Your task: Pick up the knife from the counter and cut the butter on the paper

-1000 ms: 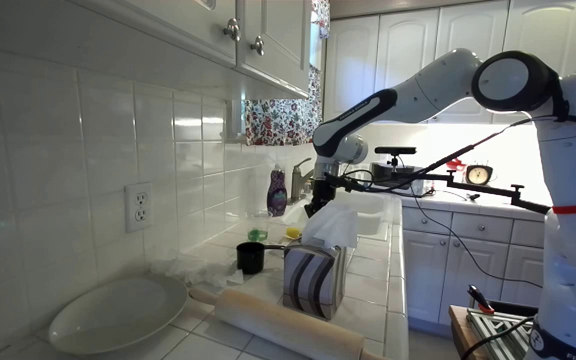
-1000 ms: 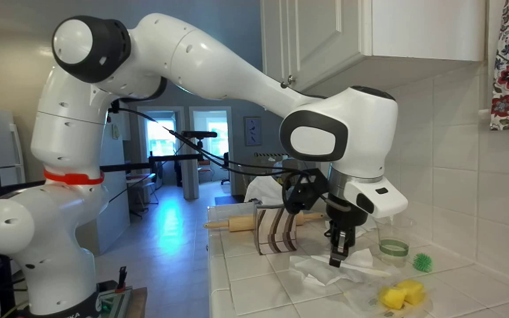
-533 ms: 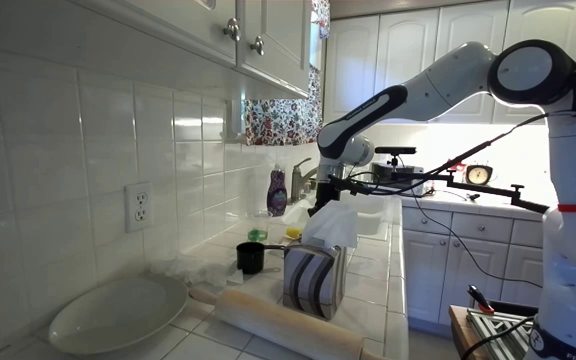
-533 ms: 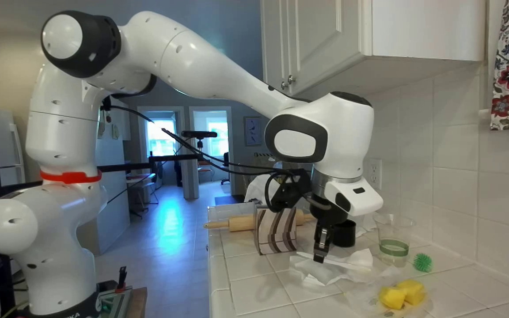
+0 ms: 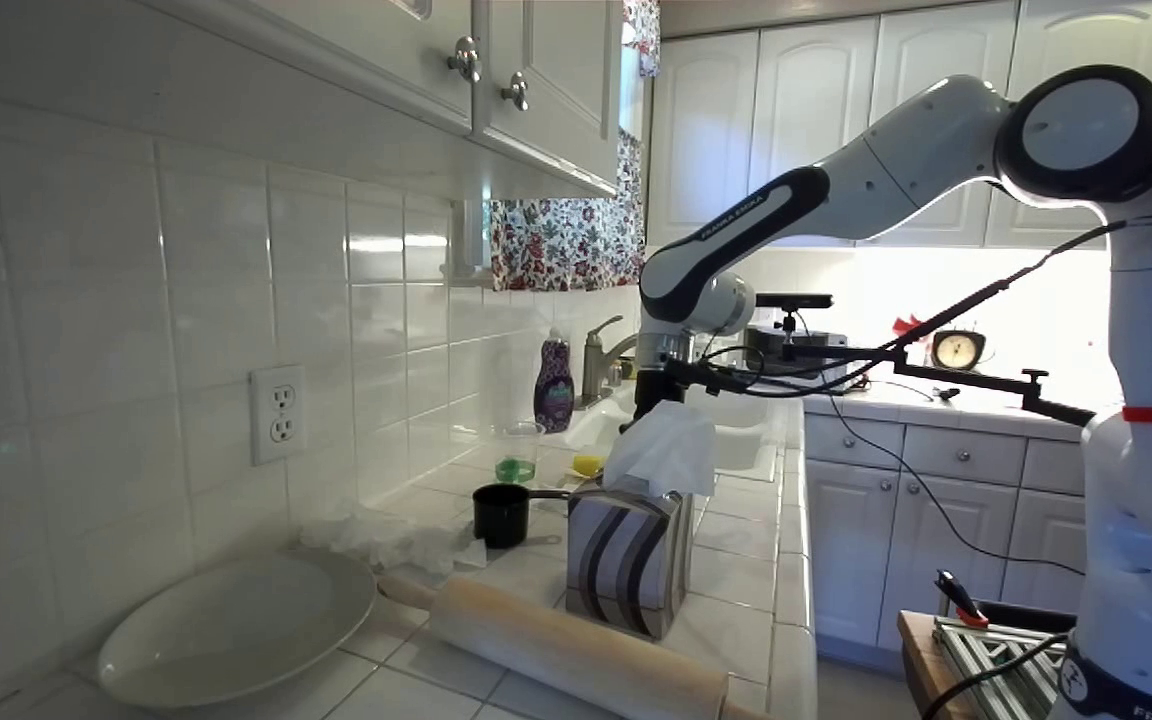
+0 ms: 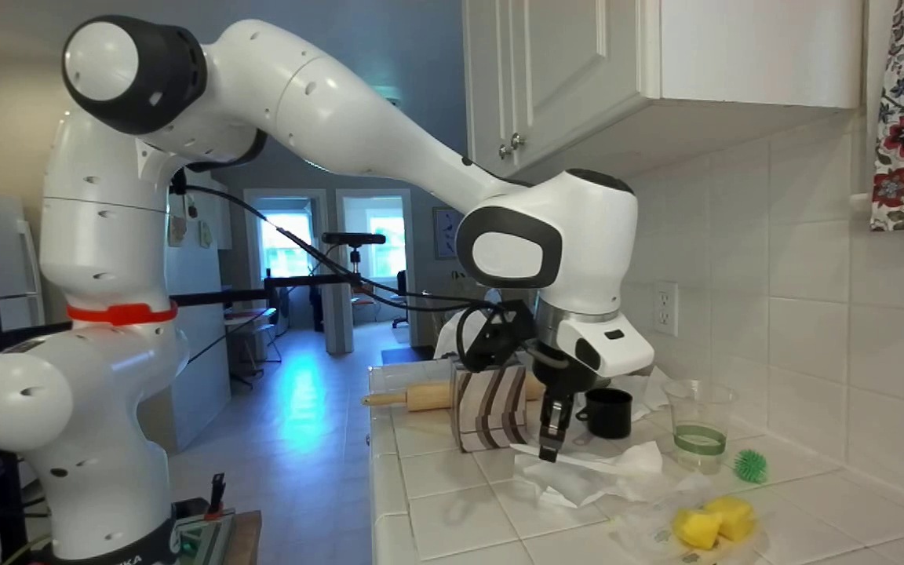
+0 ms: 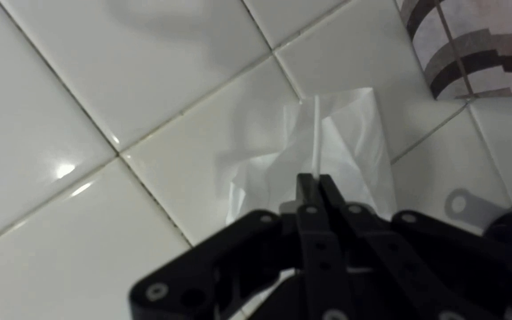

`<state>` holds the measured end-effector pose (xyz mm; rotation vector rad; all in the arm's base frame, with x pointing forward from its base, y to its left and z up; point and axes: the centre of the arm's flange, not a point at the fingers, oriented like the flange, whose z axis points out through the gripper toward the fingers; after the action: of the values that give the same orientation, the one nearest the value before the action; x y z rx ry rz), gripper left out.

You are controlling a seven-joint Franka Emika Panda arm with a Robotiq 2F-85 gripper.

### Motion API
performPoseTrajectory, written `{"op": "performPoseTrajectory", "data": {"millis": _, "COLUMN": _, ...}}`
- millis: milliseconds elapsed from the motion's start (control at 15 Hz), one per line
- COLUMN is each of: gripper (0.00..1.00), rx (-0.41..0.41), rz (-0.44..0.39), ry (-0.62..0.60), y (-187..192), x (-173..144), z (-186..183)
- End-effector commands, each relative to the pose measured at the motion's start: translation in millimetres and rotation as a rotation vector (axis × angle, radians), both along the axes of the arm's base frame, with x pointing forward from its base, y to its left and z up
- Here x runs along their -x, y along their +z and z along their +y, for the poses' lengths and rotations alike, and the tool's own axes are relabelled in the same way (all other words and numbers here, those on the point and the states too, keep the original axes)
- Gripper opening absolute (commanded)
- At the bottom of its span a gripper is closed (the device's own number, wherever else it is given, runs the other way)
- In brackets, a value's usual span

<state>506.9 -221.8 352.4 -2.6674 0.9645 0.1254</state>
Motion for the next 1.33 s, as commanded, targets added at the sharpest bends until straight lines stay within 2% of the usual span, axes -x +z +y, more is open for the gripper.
{"op": "performPoseTrajectory", "data": {"millis": 0, "gripper": 0.01, "rx": 0.019, "rz": 0.008, "ry": 0.017, "y": 1, "x": 10, "z": 10}}
{"op": "performPoseTrajectory", "data": {"millis": 600, "gripper": 0.01, "rx": 0.033, "rz": 0.007, "ry": 0.045, "y": 2, "x": 3, "z": 18}}
{"op": "performPoseTrajectory", "data": {"millis": 667, "gripper": 0.29, "rx": 0.032, "rz": 0.004, "ry": 0.044, "y": 2, "x": 3, "z": 18}}
{"op": "performPoseTrajectory", "data": {"millis": 733, "gripper": 0.31, "rx": 0.029, "rz": 0.003, "ry": 0.046, "y": 2, "x": 2, "z": 18}}
{"op": "performPoseTrajectory", "data": {"millis": 867, "gripper": 0.43, "rx": 0.029, "rz": -0.003, "ry": 0.045, "y": 3, "x": 3, "z": 17}}
{"op": "performPoseTrajectory", "data": {"millis": 1267, "gripper": 0.9, "rx": 0.02, "rz": -0.021, "ry": 0.043, "y": 14, "x": 10, "z": 20}}
